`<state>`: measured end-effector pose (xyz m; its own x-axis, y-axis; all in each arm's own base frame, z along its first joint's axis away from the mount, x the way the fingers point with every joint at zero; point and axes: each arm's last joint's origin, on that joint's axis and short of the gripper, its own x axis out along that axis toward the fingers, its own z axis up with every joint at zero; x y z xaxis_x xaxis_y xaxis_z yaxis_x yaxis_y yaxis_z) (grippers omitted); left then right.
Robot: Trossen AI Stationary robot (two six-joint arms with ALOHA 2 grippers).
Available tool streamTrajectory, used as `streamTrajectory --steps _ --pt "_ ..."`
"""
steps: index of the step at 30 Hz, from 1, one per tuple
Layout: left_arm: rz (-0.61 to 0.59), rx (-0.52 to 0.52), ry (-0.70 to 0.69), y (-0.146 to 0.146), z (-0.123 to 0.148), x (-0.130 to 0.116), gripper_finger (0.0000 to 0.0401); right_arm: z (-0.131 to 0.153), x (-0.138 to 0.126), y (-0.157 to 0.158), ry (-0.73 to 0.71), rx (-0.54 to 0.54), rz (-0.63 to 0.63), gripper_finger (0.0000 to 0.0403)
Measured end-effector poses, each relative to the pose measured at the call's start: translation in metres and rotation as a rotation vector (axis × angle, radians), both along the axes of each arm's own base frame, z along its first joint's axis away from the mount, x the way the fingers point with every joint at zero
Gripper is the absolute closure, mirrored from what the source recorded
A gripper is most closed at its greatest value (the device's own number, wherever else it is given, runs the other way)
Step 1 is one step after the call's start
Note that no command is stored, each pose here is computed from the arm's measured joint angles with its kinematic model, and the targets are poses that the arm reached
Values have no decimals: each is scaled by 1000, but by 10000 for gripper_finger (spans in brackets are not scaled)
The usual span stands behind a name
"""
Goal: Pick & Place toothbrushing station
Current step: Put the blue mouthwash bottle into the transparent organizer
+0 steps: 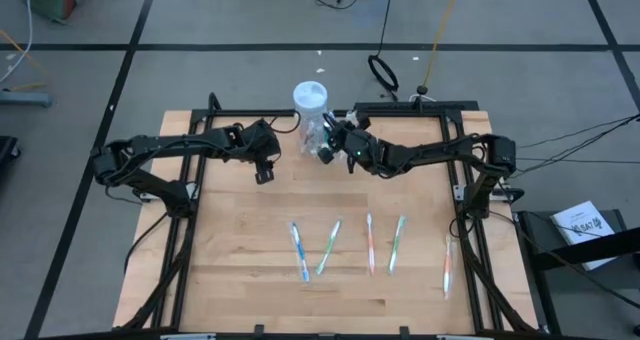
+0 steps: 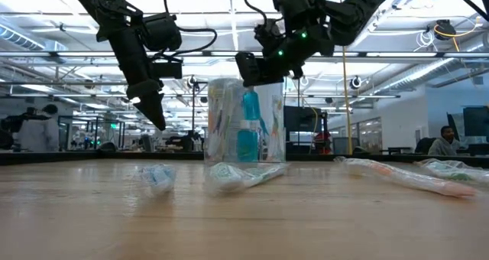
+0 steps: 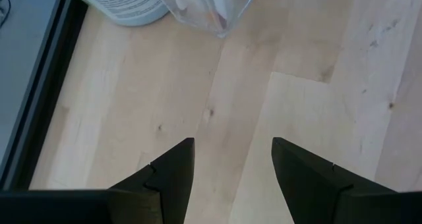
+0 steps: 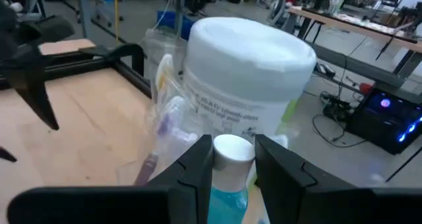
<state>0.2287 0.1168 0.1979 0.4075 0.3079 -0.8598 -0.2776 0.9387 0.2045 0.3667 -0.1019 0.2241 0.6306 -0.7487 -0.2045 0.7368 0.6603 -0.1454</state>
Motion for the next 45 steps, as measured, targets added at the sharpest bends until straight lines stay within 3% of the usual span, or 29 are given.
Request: streamTrajectory --steps 11,17,27,37,45 --pt "-5 5 -3 0 0 0 192 -28 -23 -3 -135 23 -30 313" --pt "-30 19 4 0 0 1 192 -25 -21 -2 -175 27 45 313" --pt "-50 45 -18 2 2 3 192 -38 -15 -11 -235 8 29 312" --pt "-51 49 -27 2 3 4 192 -55 -13 -15 -123 -28 32 310" --pt "-50 49 -28 2 3 4 192 -56 -12 -13 -90 -49 39 265"
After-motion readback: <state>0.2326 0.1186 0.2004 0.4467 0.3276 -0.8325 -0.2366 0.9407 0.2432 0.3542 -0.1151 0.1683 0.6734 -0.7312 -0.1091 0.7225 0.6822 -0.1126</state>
